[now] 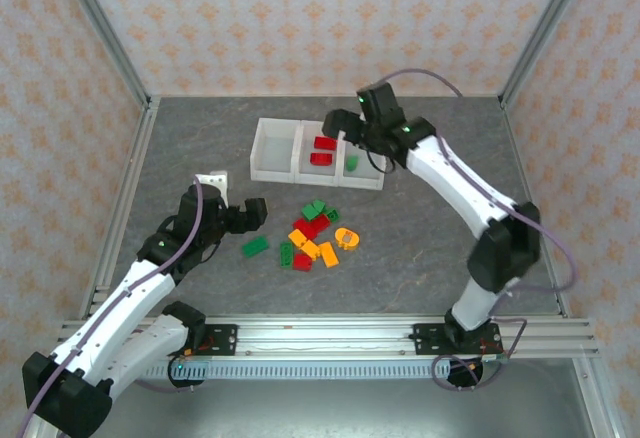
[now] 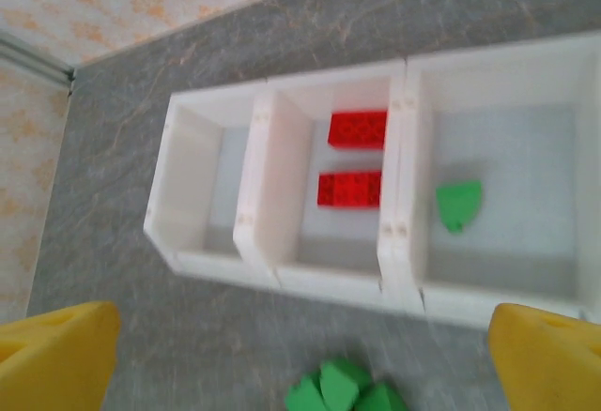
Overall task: Sort the legos into containers by color
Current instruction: Pick up the lego from the center of the table.
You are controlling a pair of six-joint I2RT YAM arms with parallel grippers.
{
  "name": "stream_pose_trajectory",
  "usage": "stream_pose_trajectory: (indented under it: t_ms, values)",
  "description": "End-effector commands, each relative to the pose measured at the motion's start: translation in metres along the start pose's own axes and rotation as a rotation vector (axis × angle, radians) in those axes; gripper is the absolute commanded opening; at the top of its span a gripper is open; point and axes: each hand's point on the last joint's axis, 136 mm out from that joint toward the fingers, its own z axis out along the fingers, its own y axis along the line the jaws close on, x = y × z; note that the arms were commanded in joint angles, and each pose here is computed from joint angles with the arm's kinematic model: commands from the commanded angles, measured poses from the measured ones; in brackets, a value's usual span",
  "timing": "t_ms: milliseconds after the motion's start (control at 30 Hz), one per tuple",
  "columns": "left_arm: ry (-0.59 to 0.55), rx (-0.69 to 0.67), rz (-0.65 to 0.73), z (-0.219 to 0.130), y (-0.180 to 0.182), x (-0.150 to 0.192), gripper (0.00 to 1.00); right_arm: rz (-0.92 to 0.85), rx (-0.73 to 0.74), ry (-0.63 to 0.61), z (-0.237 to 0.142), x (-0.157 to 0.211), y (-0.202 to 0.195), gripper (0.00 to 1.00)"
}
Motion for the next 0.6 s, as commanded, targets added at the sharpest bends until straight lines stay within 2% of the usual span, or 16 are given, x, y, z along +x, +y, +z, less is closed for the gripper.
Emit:
stream_pose_trajectory:
  t_ms: [0,133,267,400,567]
  values:
    - [0.011,-0.020,-0.008,-0.003,0.000,-0.001,0.99,-0.036,0.023,0.081,-0.015,0.052,-0.019,1.00]
    - [0.046,0.040,-0.037,-0.010,-0.013,0.001,0.99,-0.075,0.040,0.217,-0.024,0.122,-0.040,1.00]
    - [0.081,0.045,-0.086,-0.020,-0.014,0.006,0.99,-0.147,0.071,0.329,-0.019,0.170,-0.056,1.00]
    - [0.045,0.036,-0.099,-0.033,-0.009,0.004,0.99,-0.232,0.112,0.402,-0.004,0.196,-0.059,1.00]
    - [-0.040,0.035,-0.103,-0.047,-0.004,-0.007,0.99,-0.319,0.188,0.455,0.020,0.205,-0.062,0.98]
